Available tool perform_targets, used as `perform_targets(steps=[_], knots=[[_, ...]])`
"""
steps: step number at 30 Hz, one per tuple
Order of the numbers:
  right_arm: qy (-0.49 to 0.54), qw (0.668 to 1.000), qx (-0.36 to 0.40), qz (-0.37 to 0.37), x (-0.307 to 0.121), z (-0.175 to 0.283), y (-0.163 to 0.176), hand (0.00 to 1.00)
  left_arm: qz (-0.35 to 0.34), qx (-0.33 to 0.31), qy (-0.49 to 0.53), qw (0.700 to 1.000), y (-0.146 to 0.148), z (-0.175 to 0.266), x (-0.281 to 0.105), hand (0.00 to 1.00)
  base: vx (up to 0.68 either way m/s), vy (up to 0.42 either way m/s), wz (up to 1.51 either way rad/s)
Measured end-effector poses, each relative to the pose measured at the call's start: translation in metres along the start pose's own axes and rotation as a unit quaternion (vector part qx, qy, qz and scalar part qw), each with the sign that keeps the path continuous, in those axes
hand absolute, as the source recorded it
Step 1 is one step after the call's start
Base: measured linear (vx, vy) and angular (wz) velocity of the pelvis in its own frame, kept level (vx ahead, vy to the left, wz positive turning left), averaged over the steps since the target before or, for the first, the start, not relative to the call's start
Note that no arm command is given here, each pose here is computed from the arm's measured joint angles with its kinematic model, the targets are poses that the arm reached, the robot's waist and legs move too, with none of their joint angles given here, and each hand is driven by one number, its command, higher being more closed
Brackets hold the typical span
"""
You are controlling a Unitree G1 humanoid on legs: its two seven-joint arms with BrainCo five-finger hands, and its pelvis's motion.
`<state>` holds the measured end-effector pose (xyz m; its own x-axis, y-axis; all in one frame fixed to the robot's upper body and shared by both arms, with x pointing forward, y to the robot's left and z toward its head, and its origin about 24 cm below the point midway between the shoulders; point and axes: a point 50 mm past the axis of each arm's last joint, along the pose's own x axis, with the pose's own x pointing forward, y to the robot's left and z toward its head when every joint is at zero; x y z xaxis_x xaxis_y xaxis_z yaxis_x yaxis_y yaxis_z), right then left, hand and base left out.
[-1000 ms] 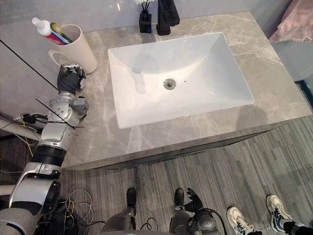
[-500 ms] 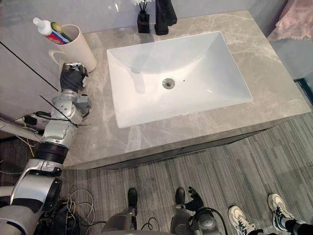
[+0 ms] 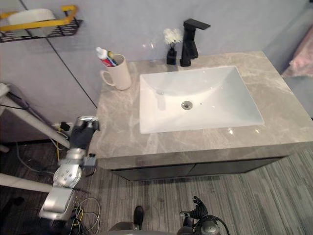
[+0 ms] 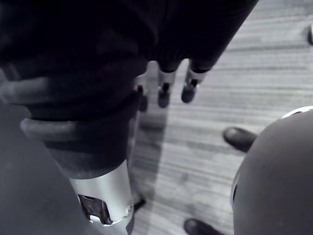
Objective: Organize washtable
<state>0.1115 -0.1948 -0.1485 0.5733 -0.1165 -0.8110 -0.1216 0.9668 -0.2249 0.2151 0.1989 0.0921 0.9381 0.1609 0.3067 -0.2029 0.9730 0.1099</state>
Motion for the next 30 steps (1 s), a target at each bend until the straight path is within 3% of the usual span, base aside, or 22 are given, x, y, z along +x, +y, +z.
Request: perform_targets(steps=[2,4,6,9,11,15,19,20,23,26,30], knots=[[0.012,1.000,0.000,0.002,-0.001,-0.006,0.001,0.00,0.033,-0.002,0.000,0.999,0.007,0.000,-0.013,1.00,-0.02,-0.032,0.34],[0.022,1.000,0.002,0.002,-0.001,-0.011,0.003,0.00,0.141,-0.002,0.028,0.990,0.029,-0.009,-0.040,1.00,-0.01,-0.039,0.38],[0.027,1.000,0.005,0.002,-0.002,-0.014,0.006,0.00,0.198,0.009,0.045,0.979,0.041,-0.014,-0.050,1.00,0.00,-0.025,0.13],[0.034,0.999,0.010,-0.009,-0.003,-0.017,0.009,0.00,0.343,0.061,0.099,0.932,0.066,-0.035,-0.074,1.00,-0.01,-0.032,0.32],[0.035,0.999,0.012,-0.008,-0.004,-0.018,0.013,0.00,0.380,0.098,0.134,0.910,0.071,-0.048,-0.086,1.00,-0.02,-0.031,0.57],[0.029,0.999,0.021,-0.006,-0.006,-0.017,0.024,0.00,0.377,0.152,0.304,0.862,0.069,-0.107,-0.132,1.00,-0.02,-0.017,0.45],[0.029,0.999,0.036,-0.010,-0.008,-0.018,0.031,0.00,0.333,0.147,0.457,0.812,0.054,-0.148,-0.185,1.00,-0.01,-0.008,0.11],[0.029,0.999,0.044,-0.013,-0.009,-0.019,0.031,0.00,0.313,0.134,0.501,0.796,0.047,-0.158,-0.201,0.00,0.00,0.001,-0.04],[0.031,0.997,0.059,-0.024,-0.009,-0.019,0.032,0.00,0.266,0.098,0.592,0.754,0.029,-0.175,-0.235,0.00,0.00,-0.014,-0.11],[0.035,0.997,0.067,-0.028,-0.009,-0.020,0.031,0.00,0.269,0.055,0.628,0.728,0.028,-0.179,-0.252,0.00,0.04,-0.018,-0.21],[0.035,0.997,0.057,-0.025,-0.006,-0.016,0.028,0.00,0.256,-0.005,0.638,0.726,0.022,-0.185,-0.249,0.00,0.04,-0.017,0.00]])
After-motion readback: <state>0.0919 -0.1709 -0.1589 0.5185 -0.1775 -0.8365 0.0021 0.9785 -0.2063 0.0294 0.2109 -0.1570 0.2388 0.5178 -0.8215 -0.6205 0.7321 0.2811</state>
